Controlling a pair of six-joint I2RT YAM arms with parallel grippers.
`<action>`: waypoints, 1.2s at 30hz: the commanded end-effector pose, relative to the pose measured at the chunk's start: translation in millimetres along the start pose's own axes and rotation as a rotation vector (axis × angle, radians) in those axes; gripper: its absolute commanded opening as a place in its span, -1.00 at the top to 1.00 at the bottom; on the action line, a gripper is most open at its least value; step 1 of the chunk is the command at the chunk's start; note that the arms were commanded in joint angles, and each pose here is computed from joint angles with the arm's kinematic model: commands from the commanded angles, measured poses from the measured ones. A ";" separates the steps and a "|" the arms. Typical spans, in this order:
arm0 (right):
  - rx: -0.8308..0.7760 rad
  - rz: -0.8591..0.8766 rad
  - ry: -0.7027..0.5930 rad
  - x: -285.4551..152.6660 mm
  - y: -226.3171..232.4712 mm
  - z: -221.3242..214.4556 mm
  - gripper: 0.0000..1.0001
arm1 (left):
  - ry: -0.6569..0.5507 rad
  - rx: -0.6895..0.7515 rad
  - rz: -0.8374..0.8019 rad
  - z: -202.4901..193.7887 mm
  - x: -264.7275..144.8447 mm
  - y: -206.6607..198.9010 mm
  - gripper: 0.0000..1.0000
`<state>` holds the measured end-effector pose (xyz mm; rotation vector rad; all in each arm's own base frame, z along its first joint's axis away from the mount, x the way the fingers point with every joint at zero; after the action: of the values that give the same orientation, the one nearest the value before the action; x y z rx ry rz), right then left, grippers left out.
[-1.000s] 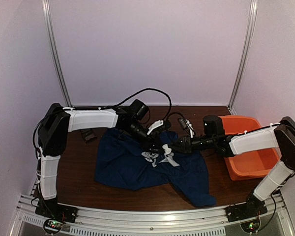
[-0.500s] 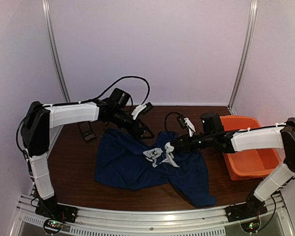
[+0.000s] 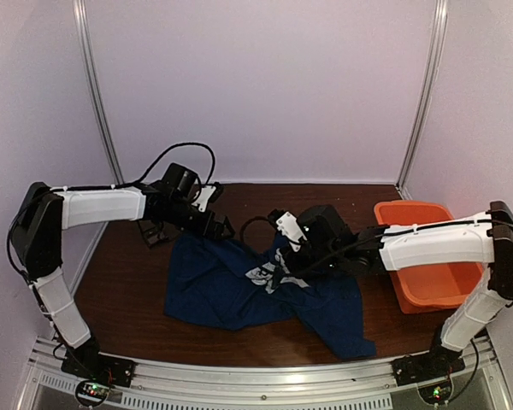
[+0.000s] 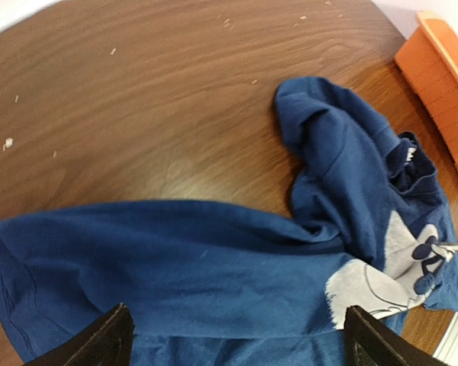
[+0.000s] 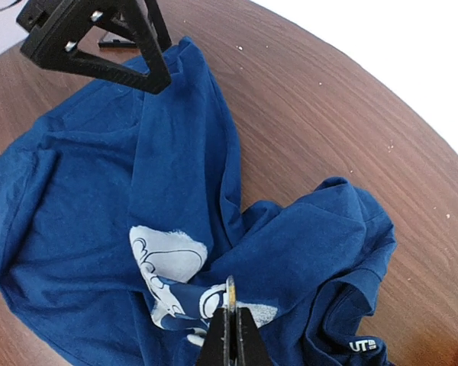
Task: Pin the brooch onto the clothing
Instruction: Place the brooch on the flattened clothing, then pick up the clothing with brooches from the center of the board.
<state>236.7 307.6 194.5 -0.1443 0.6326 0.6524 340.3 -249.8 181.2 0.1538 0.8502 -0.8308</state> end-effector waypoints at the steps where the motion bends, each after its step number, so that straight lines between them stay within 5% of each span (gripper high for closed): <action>1: -0.177 -0.222 0.038 7.0 13.6 -8.6 0.97 | -0.077 -0.079 0.028 7.5 -1.8 17.8 -0.95; 7: -0.262 -0.323 0.071 16.1 32.6 -13.8 0.59 | -0.085 -0.101 0.030 6.7 -4.1 22.0 -0.95; 15: -0.226 -0.161 0.065 -8.2 42.5 3.7 -0.29 | -0.093 -0.100 0.027 8.3 -6.3 21.0 -0.95; 19: -0.182 -0.125 0.036 -21.6 32.3 12.9 -0.45 | -0.103 -0.096 0.029 9.8 -8.1 21.3 -0.95; 22: -0.124 -0.103 0.003 -31.7 20.9 19.5 -0.98 | -0.105 -0.096 0.036 9.7 -8.0 22.0 -0.95; 36: 0.122 -0.122 -0.121 -63.0 -42.0 37.6 -1.00 | -0.132 -0.090 0.049 10.5 -10.1 24.3 -0.95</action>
<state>239.4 263.8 252.2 -0.1134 0.5551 0.5086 357.4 -234.9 178.5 0.0508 0.8208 -0.7556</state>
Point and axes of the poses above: each gripper's point midway between its finger pads, its own x axis out along the fingers, its own y axis along the line the jaws close on, z = x × y, the point moved 8 cm from there along -x, back along the fingers, and after that the axes turned 11 degrees about x, right-handed, at the moved point
